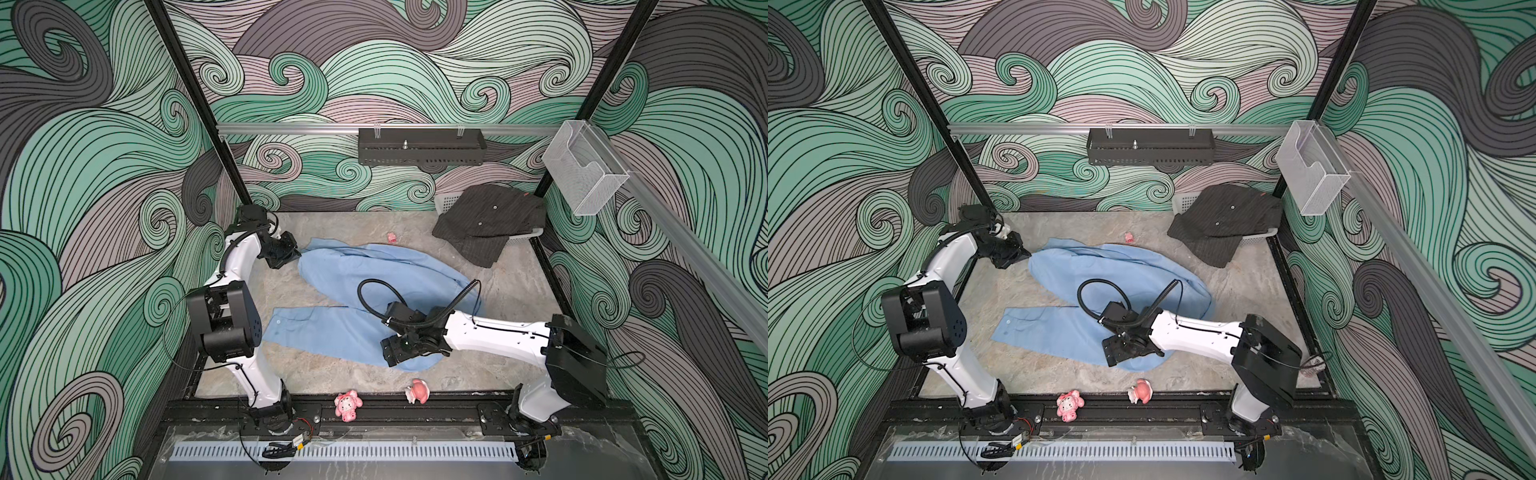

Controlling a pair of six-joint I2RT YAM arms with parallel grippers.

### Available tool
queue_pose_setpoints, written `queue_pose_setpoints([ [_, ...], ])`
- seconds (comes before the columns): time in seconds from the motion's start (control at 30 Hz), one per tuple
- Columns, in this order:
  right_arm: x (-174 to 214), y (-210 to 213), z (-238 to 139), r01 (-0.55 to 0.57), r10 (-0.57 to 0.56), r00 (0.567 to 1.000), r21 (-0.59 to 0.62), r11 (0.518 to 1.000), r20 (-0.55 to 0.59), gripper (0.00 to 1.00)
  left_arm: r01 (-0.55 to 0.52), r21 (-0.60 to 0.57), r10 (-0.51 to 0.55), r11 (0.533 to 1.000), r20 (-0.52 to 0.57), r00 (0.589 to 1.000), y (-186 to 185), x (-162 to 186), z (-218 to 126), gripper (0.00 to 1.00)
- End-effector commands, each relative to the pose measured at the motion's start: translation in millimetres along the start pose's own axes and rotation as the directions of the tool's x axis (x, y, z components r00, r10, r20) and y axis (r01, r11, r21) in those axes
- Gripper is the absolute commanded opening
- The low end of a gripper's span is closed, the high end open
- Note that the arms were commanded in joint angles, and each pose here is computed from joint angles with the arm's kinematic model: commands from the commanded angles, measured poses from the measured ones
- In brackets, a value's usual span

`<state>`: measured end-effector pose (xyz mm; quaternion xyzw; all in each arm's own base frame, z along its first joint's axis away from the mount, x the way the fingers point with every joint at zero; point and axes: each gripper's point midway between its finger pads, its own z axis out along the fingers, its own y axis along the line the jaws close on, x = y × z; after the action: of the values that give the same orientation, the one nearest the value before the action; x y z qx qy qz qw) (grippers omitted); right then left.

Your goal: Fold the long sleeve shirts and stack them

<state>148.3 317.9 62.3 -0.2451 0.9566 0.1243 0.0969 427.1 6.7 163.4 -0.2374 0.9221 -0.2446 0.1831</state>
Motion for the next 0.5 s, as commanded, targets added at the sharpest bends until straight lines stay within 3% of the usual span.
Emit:
queue_pose_setpoints([
  [0.0, 4, 4, 5, 0.117, -0.116, 0.993, 0.068, 0.991, -0.018, 0.9, 0.008, 0.024, -0.008, 1.0, 0.029, 1.0, -10, -5, -18, 0.0],
  [0.3, 15, 13, 52, 0.237, -0.222, 0.964, 0.096, 0.967, -0.149, 0.77, 0.018, 0.029, -0.019, 0.999, 0.048, 0.999, -10, -11, -26, 0.0],
  [0.37, 15, 4, 54, 0.228, -0.208, 0.964, 0.111, 0.967, -0.164, 0.6, 0.022, 0.03, -0.024, 0.999, 0.055, 0.998, -10, -14, -29, 0.0],
  [0.43, 4, -6, 40, 0.212, -0.196, 0.972, 0.127, 0.969, -0.126, 0.21, 0.023, 0.03, -0.025, 0.999, 0.069, 0.997, -10, -19, -31, 0.0],
  [0.47, -3, -12, 29, 0.214, -0.202, 0.975, 0.133, 0.968, -0.093, 0.09, 0.022, 0.03, -0.025, 0.999, 0.078, 0.997, -11, -22, -33, 0.0],
])
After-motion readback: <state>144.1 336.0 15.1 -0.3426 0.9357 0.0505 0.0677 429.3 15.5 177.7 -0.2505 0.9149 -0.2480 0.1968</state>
